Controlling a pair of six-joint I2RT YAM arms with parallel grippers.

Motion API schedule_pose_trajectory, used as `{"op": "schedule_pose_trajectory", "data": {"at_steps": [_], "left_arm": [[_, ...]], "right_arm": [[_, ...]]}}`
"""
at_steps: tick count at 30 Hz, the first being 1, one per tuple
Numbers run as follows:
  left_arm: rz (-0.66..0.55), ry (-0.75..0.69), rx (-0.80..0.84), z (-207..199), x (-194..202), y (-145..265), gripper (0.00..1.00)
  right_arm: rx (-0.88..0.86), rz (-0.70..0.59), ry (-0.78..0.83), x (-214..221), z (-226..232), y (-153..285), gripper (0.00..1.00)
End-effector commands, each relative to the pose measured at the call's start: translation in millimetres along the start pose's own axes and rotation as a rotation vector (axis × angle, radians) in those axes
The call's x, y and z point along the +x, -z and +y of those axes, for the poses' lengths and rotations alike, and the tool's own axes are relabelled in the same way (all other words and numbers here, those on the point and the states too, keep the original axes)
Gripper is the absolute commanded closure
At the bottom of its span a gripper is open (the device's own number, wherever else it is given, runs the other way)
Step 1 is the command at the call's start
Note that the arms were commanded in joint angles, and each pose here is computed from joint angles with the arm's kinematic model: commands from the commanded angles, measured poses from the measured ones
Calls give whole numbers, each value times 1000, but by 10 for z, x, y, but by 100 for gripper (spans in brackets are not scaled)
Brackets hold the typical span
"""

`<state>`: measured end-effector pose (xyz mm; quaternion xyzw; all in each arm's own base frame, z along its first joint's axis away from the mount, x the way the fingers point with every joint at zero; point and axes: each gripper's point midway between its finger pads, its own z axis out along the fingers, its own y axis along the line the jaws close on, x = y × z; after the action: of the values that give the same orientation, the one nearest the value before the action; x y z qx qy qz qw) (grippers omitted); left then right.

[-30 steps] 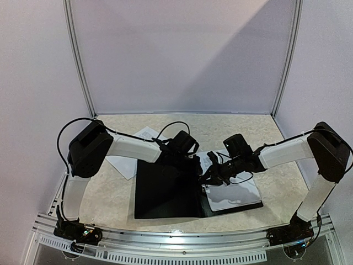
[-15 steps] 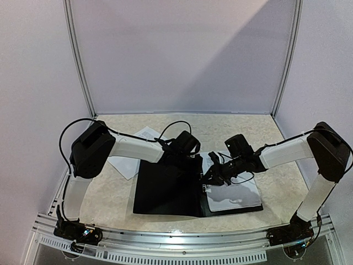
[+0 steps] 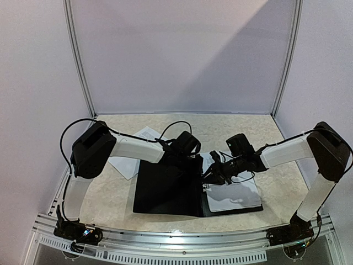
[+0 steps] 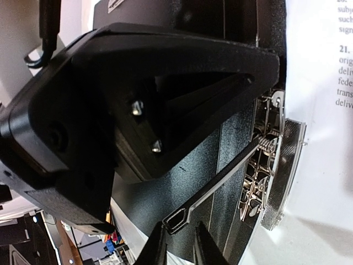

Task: Put the files into the folder
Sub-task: Clamp the file and folder with some files.

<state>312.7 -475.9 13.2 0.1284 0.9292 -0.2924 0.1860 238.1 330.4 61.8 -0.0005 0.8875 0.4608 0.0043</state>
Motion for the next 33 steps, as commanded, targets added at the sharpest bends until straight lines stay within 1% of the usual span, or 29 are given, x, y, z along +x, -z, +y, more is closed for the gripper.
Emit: {"op": "schedule_pose_trajectory", "data": {"at_steps": [1,7,11,15,19,27,33], "left_arm": [[128,-12,-71,180,478,-208,100],[130,-5,-85,194,489,-200,100],[131,-2,-92,207,488,-204,100],[133,-1,-97,221,492,-207,100],[136,-1,-95,217,501,-216,100],[133,-2,-90,207,487,-215,100],[134,-5,-88,197,491,-217,100]], "right_arm": [[-9,-28,7,-131,81,-2,80],[-10,-40,12,-173,134,19,72],[8,-32,-1,-156,75,-2,71],[16,-31,-12,-134,17,-11,71],[18,-34,-21,-129,-6,-5,76],[26,-48,-34,-127,-61,28,79],[29,-45,-53,-93,-132,25,83]]}}
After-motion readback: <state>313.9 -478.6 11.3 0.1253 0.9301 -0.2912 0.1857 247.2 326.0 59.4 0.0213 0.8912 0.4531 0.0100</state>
